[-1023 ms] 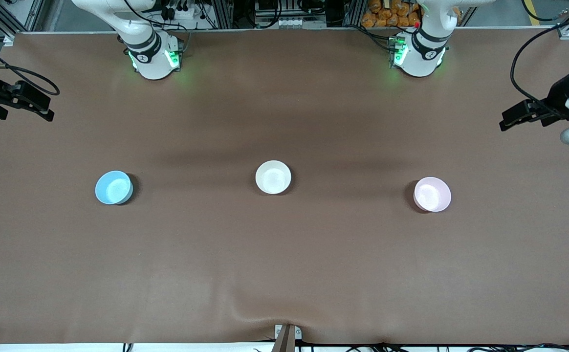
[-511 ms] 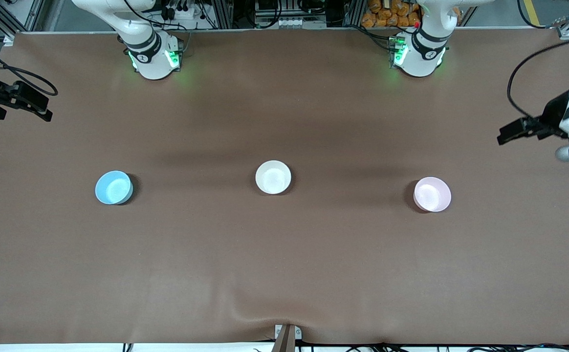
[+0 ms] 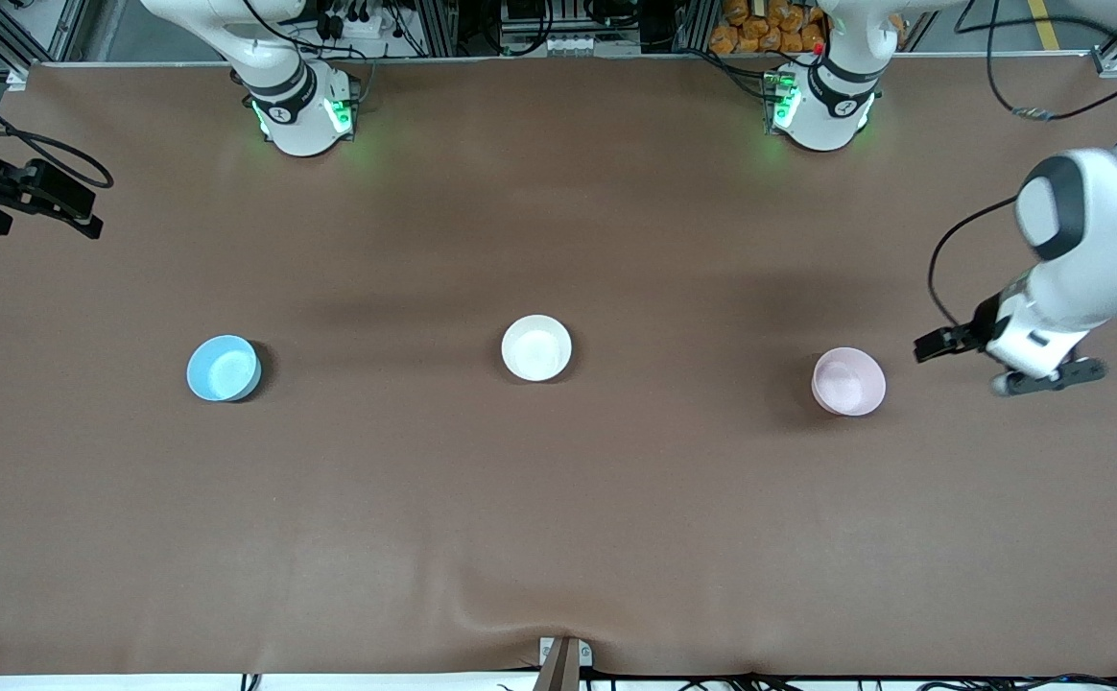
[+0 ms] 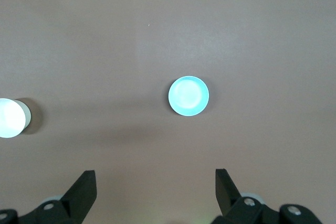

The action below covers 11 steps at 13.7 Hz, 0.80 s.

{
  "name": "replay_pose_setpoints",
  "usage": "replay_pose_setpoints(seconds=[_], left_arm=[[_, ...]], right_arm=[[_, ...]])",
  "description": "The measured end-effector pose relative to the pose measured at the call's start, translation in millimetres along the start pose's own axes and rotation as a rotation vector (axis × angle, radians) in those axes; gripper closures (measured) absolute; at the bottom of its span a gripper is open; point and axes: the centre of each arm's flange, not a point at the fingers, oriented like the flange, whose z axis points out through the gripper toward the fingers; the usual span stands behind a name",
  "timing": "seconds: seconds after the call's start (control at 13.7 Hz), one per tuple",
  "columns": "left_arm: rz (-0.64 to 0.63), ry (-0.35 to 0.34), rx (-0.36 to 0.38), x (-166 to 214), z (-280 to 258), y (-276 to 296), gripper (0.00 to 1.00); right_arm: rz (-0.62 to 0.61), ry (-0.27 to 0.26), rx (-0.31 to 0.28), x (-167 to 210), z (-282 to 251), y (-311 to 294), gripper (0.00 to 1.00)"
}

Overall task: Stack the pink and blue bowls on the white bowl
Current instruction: 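Move the left gripper down to the pink bowl rim and grasp it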

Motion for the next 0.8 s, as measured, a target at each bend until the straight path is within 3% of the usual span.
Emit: replay_pose_setpoints(seconds=[0.51,0.8], left_arm=[[0.007,-0.015,-0.002,5.1,112.1,0.4,0.02],[0.009,-0.028,-0.002,2.9,121.0,1.3,0.41]], right_arm=[[0.0,0.0,0.0,0.0,0.1,0.0,0.0],[0.0,0.0,0.0,0.0,0.1,0.0,0.0]])
